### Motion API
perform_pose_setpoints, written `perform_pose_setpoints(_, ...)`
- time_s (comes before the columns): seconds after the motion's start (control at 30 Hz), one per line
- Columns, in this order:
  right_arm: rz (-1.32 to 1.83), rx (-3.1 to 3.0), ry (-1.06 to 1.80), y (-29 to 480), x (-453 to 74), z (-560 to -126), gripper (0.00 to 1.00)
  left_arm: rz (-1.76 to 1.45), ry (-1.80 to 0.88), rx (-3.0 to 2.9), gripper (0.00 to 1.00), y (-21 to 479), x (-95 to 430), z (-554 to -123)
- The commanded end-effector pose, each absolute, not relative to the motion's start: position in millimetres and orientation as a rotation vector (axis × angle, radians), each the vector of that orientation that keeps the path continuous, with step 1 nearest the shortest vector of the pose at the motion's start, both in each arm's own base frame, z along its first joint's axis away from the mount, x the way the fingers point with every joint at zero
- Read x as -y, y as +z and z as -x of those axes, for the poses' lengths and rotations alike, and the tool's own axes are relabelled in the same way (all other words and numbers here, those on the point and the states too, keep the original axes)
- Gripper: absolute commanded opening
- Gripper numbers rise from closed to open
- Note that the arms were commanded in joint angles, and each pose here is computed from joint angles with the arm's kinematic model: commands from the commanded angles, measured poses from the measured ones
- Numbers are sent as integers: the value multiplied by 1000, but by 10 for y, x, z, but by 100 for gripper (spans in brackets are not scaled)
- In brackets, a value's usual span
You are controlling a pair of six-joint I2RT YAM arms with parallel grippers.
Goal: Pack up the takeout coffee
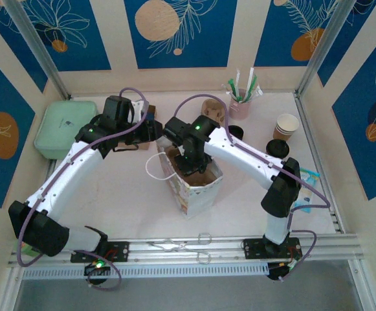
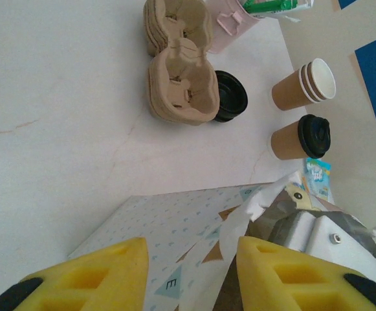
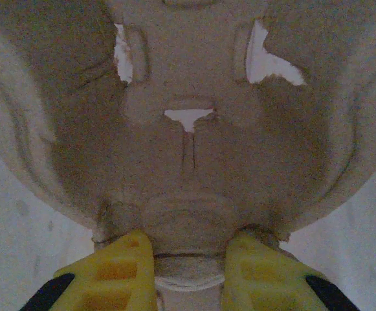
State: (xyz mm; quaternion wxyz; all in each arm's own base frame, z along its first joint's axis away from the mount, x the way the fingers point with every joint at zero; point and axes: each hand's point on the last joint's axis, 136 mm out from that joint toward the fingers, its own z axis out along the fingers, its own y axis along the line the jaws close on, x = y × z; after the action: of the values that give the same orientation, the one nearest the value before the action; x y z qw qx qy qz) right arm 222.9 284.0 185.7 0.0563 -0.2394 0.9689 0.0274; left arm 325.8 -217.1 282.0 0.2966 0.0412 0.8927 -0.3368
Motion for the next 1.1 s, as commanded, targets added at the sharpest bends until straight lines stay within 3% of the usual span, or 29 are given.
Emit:
perform_pose_setpoints(0.0,704,-2961,110,1806,-2900,-2170,21,-183,-896,-2374,42,2843,2209,-3184)
perform_pose_setpoints(1.07,656,-3028,75,1426,-2902,-2043,20,-224,-883,-2370,44,2839,2274,-3145)
